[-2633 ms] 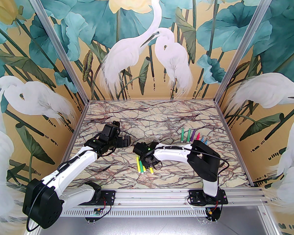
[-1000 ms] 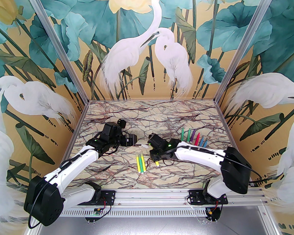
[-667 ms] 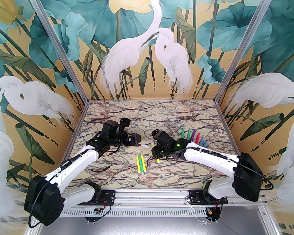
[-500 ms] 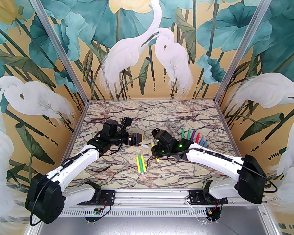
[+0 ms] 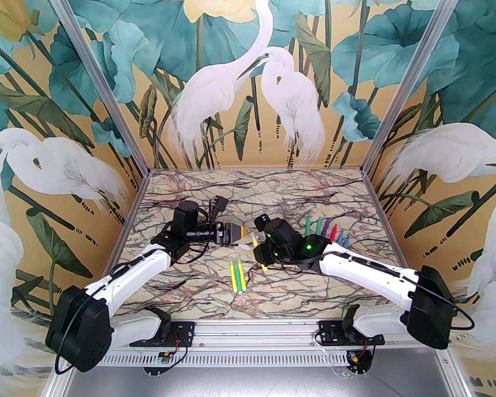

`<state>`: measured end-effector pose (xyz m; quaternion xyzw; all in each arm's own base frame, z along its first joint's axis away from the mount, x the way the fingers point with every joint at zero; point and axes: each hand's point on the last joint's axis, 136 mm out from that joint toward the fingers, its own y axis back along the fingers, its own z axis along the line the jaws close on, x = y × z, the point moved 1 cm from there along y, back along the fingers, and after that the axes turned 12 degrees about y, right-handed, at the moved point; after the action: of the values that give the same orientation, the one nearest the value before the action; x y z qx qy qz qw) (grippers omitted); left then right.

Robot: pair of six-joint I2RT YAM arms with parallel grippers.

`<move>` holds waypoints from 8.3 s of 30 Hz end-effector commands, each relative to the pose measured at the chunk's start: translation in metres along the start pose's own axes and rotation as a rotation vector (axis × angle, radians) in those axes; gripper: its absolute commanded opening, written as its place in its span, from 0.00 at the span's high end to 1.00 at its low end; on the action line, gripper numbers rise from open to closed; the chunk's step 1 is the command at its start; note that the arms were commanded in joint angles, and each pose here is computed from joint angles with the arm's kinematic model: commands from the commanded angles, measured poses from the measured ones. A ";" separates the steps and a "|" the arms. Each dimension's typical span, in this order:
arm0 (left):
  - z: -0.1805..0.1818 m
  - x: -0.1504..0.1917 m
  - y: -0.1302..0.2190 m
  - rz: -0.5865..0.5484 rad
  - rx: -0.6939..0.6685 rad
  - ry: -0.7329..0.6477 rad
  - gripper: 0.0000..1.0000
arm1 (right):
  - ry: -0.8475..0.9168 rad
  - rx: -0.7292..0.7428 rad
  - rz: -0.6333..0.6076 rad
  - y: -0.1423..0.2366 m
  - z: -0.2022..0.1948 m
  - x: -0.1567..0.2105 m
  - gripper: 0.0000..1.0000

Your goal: Open the pen caps

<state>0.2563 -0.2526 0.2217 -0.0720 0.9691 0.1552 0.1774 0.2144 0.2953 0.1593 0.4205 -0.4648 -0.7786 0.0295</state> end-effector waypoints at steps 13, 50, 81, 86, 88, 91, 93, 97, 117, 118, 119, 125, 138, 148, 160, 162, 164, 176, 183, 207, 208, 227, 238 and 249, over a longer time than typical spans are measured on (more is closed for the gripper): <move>-0.010 0.005 -0.007 0.065 0.106 0.009 0.28 | 0.049 -0.086 -0.137 0.023 0.020 -0.039 0.77; -0.008 -0.004 -0.019 0.078 0.131 0.018 0.65 | 0.070 -0.141 -0.116 0.017 0.031 -0.046 0.77; -0.012 -0.009 -0.019 0.072 0.125 0.031 0.89 | 0.067 -0.120 -0.122 0.010 0.025 -0.040 0.60; -0.018 -0.009 -0.019 0.085 0.151 0.033 0.90 | 0.070 -0.126 -0.130 0.007 0.026 -0.042 0.59; -0.020 -0.008 -0.018 0.088 0.164 0.034 0.90 | 0.069 -0.130 -0.130 0.005 0.027 -0.042 0.60; -0.024 -0.009 -0.018 0.088 0.181 0.031 0.90 | 0.069 -0.137 -0.133 0.005 0.028 -0.044 0.60; -0.025 -0.009 -0.018 0.089 0.189 0.032 0.90 | 0.070 -0.138 -0.131 0.004 0.028 -0.044 0.60; -0.026 -0.011 -0.019 0.083 0.199 0.036 0.90 | 0.074 -0.140 -0.131 0.005 0.029 -0.044 0.62; -0.025 -0.027 -0.018 0.027 0.162 0.041 0.99 | 0.087 -0.151 -0.114 0.010 0.029 -0.035 0.86; -0.024 -0.028 -0.017 0.019 0.157 0.043 0.99 | 0.086 -0.149 -0.111 0.011 0.029 -0.033 0.87; -0.024 -0.030 -0.017 0.012 0.155 0.043 1.00 | 0.086 -0.150 -0.110 0.011 0.029 -0.032 0.88; -0.017 -0.043 -0.011 -0.045 0.124 0.070 1.00 | 0.078 -0.146 -0.088 0.011 0.026 -0.021 0.91; -0.012 -0.059 -0.004 -0.103 0.132 0.103 1.00 | 0.068 -0.139 -0.046 0.012 0.020 0.003 0.93; -0.007 -0.068 0.000 -0.133 0.105 0.125 1.00 | 0.066 -0.129 -0.039 0.017 0.016 0.014 0.94; -0.001 -0.074 0.004 -0.153 0.083 0.151 1.00 | 0.071 -0.129 -0.030 0.019 0.015 0.022 0.94; -0.001 -0.075 0.005 -0.156 0.086 0.153 1.00 | 0.073 -0.126 -0.025 0.019 0.014 0.025 0.94; -0.002 -0.076 0.005 -0.158 0.088 0.152 1.00 | 0.076 -0.123 -0.024 0.018 0.013 0.026 0.95; 0.059 -0.063 0.013 -0.145 -0.285 0.212 1.00 | -0.013 0.122 -0.085 0.034 -0.033 0.022 0.93; 0.103 -0.041 0.028 -0.069 -0.600 0.209 1.00 | -0.233 0.349 -0.088 0.045 -0.103 0.038 0.93; 0.160 -0.006 0.020 0.118 -0.968 0.138 1.00 | -0.715 0.772 -0.112 0.110 -0.237 0.135 0.90; 0.162 -0.005 0.020 0.124 -0.975 0.139 1.00 | -0.738 0.773 -0.109 0.110 -0.239 0.139 0.90; 0.187 -0.001 0.014 0.183 -1.063 0.114 1.00 | -0.907 0.794 -0.012 0.126 -0.283 0.160 0.86; 0.194 -0.006 0.007 0.198 -1.070 0.102 0.99 | -0.930 0.816 0.141 0.126 -0.302 0.179 0.86; 0.200 -0.007 0.002 0.224 -1.070 0.088 0.98 | -1.026 0.750 0.198 0.114 -0.313 0.198 0.80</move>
<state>0.3234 -0.1814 0.0486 -0.0662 0.7670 0.6364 0.0476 0.2560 -0.0737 0.0500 -0.0688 -0.7045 -0.6513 -0.2735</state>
